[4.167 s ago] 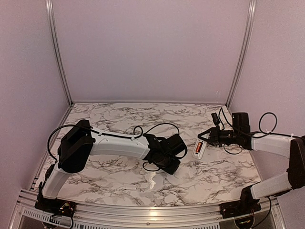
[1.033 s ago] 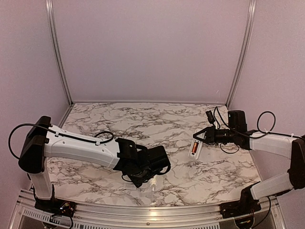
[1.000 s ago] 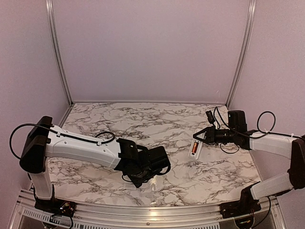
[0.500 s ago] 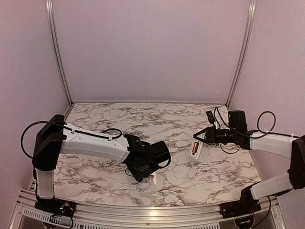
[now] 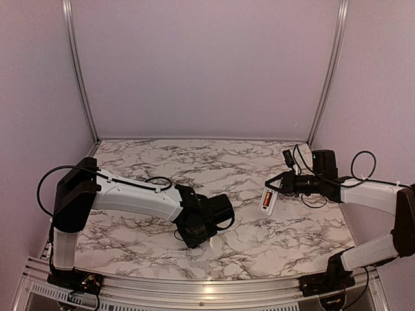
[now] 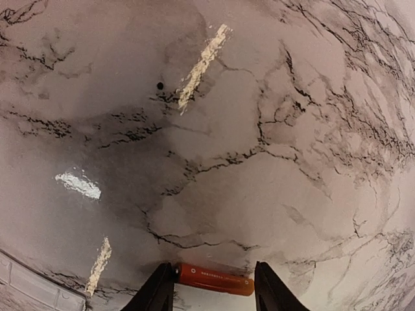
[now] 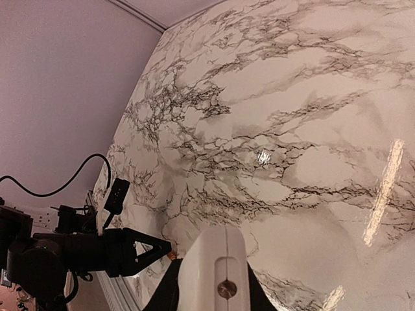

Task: Load the batteries into the remote control
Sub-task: Pick up the battery from the center of the board.

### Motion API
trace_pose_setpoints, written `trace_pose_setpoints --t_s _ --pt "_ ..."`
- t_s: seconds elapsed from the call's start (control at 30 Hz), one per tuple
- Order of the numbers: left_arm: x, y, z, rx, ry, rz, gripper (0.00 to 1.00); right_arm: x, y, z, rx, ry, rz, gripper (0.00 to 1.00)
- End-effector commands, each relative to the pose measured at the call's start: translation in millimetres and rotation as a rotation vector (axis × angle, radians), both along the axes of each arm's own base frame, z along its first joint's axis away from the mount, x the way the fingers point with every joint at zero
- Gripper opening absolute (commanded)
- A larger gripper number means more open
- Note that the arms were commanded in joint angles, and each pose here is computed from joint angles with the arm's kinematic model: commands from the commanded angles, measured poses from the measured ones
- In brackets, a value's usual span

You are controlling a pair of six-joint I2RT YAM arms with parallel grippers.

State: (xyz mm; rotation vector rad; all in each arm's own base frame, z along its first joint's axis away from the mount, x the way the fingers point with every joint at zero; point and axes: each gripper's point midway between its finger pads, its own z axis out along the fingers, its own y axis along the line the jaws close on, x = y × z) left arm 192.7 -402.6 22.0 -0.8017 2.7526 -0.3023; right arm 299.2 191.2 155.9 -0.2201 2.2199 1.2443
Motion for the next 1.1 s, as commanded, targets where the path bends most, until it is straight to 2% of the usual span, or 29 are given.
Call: trace_pose_setpoints --t_s 0.0,0.47,0.7,0.9,1.07 --pt "3 2 -12 0.024 0.026 -0.007 0.43 10 -2 15 0.014 -0.039 -0.002 0.00" --pt "10 7 -29 0.067 0.053 -0.056 0.26 12 -5 13 0.024 -0.025 -0.009 0.00" --pt "21 6 -35 0.094 0.034 -0.089 0.10 12 -5 12 0.024 -0.021 -0.011 0.00" --pt "36 0 -35 0.126 -0.015 -0.157 0.09 11 -5 7 0.027 -0.004 -0.008 0.00" --pt "46 -6 -21 0.145 -0.077 -0.230 0.19 12 -4 7 0.028 -0.002 -0.006 0.00"
